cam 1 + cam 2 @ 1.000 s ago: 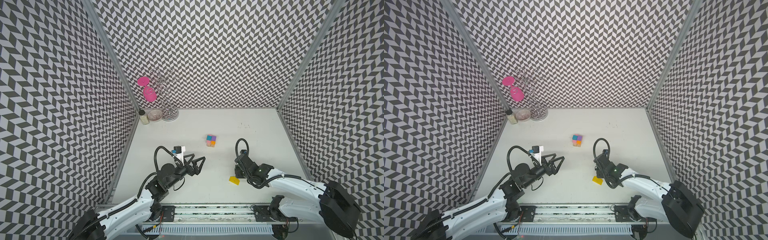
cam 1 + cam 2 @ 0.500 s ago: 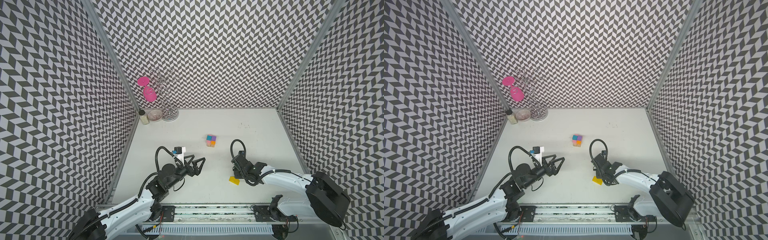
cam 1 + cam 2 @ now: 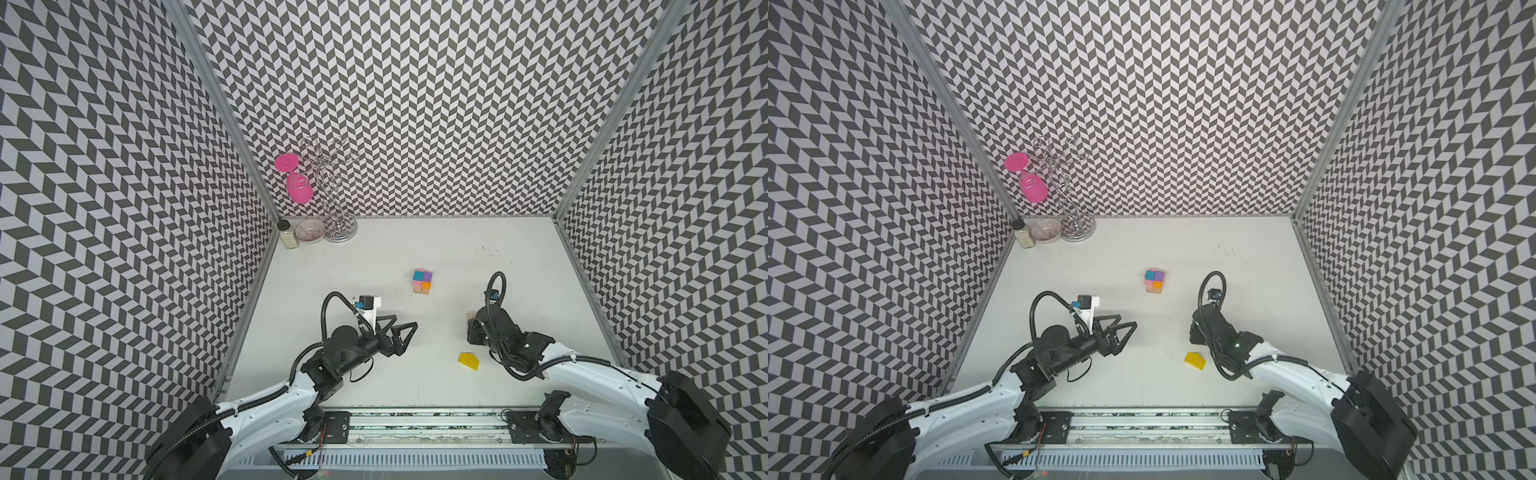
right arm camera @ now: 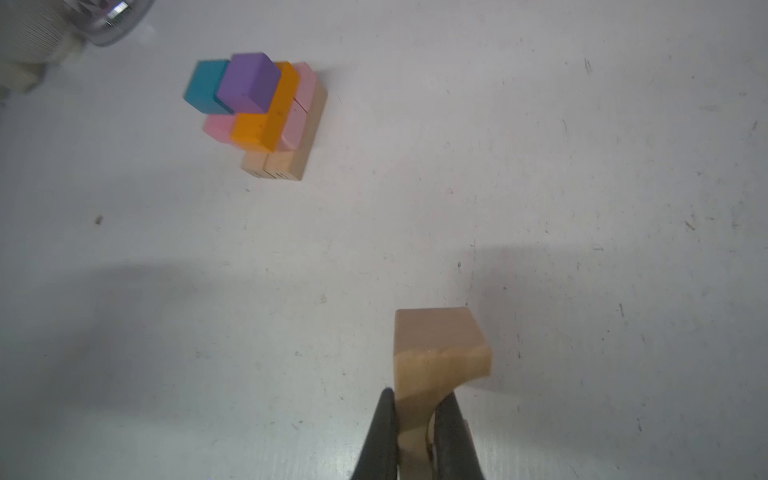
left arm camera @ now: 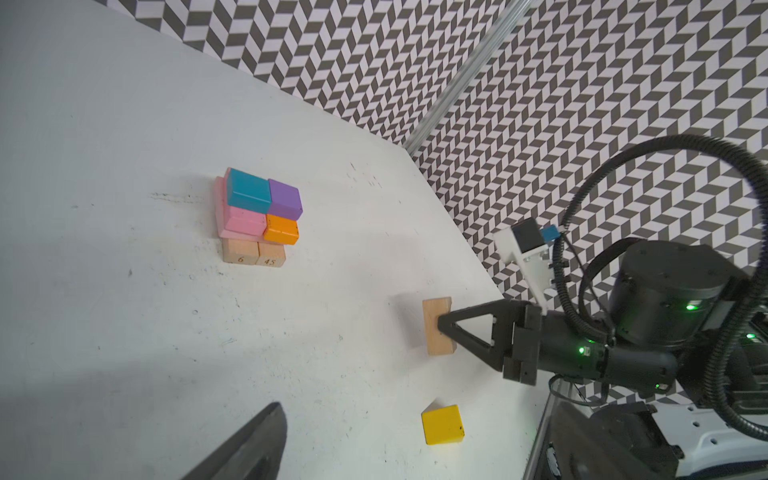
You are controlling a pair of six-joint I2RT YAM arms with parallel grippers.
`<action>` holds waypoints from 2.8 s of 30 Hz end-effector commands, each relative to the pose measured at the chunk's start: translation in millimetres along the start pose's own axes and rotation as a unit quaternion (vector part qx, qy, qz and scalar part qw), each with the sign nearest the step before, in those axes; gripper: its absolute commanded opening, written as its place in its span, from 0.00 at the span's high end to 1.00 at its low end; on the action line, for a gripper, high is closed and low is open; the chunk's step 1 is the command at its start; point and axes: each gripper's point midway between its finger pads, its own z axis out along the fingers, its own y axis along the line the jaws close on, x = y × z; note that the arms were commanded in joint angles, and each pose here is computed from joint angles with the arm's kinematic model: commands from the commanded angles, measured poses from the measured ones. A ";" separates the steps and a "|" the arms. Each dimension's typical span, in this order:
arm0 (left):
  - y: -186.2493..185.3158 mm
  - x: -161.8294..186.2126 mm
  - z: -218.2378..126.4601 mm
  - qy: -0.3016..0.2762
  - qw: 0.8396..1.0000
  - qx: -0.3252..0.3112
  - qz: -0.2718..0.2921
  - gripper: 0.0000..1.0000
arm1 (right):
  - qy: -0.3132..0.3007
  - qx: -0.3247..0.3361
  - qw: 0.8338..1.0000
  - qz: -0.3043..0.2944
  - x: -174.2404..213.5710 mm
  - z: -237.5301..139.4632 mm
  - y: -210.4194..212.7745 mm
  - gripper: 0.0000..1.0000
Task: Build the wood block tower
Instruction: 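Lift the arch block and carry it toward the stack, then lower the arch block onto the table and open the right gripper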
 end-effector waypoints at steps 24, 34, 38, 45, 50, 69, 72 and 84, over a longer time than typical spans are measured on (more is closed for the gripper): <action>58.2 -42.9 -24.6 -0.075 0.990 -0.118 -0.010 0.00 | 0.149 -0.283 0.947 0.017 56.0 50.2 113.4 0.94; 57.7 -45.4 -25.1 -0.078 0.990 -0.114 -0.010 0.00 | 0.137 -0.224 0.965 0.019 50.5 61.9 77.9 0.70; 57.1 -46.3 -24.9 -0.079 0.990 -0.112 -0.010 0.00 | 0.129 -0.195 0.972 0.014 46.5 65.0 64.8 0.63; 63.0 -49.8 -26.3 -0.084 0.988 -0.127 0.001 0.00 | 0.080 -0.154 0.984 -0.044 23.8 46.9 59.0 0.49; 86.9 -56.7 -36.7 -0.101 0.978 -0.185 0.014 0.00 | 0.054 -0.121 0.986 -0.099 29.9 28.6 68.7 0.35; 134.6 -79.3 -82.4 -0.167 0.926 -0.334 0.055 0.00 | 0.036 0.081 0.988 -0.124 44.7 52.6 24.1 0.34; 133.6 -78.8 -81.0 -0.164 0.928 -0.331 0.055 0.00 | 0.036 0.086 0.990 -0.106 35.7 57.5 14.6 0.35; 129.1 -79.4 -81.1 -0.167 0.931 -0.319 0.055 0.00 | 0.043 0.007 0.989 -0.141 45.8 31.5 51.2 0.33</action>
